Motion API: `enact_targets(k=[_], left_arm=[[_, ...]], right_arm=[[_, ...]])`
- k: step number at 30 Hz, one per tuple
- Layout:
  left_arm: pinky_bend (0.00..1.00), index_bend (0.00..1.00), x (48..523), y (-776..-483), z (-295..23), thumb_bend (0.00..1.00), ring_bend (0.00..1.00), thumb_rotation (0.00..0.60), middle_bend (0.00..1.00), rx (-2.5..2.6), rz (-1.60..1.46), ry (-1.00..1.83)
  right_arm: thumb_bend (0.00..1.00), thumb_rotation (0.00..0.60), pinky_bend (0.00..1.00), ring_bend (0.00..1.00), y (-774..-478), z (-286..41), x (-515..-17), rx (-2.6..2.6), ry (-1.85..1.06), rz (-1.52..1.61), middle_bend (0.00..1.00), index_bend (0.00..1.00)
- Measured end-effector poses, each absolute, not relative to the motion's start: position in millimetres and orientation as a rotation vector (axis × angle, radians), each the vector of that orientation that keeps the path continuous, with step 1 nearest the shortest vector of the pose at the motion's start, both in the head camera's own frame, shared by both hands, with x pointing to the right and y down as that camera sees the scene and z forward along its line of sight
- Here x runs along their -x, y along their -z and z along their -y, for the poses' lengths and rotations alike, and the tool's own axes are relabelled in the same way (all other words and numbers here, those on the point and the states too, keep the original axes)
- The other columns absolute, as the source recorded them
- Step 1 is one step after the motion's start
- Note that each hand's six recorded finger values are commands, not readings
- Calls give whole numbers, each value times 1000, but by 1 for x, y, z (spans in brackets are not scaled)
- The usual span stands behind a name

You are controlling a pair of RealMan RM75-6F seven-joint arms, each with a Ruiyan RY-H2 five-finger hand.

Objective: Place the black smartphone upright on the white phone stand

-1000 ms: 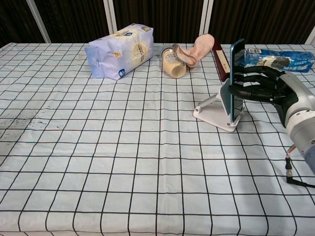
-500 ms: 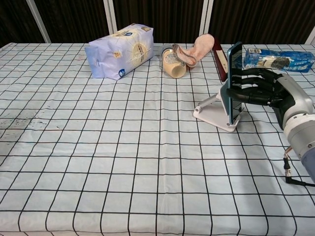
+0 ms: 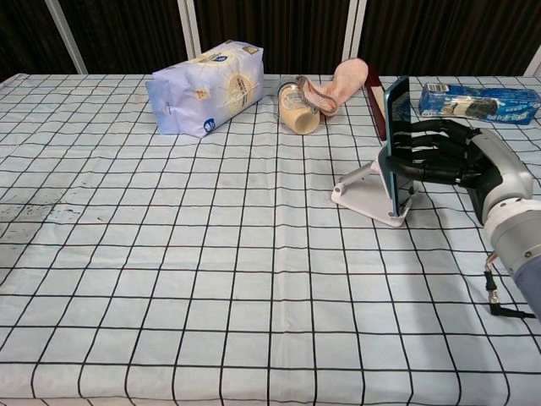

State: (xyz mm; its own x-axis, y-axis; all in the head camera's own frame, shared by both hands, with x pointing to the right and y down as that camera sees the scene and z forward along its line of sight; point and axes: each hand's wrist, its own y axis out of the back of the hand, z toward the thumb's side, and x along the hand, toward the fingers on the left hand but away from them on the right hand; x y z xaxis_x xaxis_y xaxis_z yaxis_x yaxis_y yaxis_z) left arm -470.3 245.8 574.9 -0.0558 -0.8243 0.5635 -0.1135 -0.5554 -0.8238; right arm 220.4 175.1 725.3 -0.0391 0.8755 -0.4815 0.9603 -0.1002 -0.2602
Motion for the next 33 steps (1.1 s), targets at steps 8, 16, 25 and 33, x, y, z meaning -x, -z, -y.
enact_targets(k=[8,16,25,33], left_arm=[[0,0,470,-575,-246,0,0,600,0,1671,-1004,1662],[0,0,470,-574,-245,0,0,600,0,1672,-1008,1660],[0,0,470,-574,-245,0,0,600,0,1673,-1008,1657],[0,0,470,-574,-245,0,0,600,0,1674,-1008,1656]], right_arm=[[386,600,170,249,-726,-176,-219,-2079,838,-1987,408,454],[331,600,165,234,-726,-176,-216,-2097,845,-1980,394,436],[132,600,152,168,-726,-177,-214,-2106,849,-1969,330,348],[70,600,152,124,-726,-179,-212,-2121,871,-1947,277,282]])
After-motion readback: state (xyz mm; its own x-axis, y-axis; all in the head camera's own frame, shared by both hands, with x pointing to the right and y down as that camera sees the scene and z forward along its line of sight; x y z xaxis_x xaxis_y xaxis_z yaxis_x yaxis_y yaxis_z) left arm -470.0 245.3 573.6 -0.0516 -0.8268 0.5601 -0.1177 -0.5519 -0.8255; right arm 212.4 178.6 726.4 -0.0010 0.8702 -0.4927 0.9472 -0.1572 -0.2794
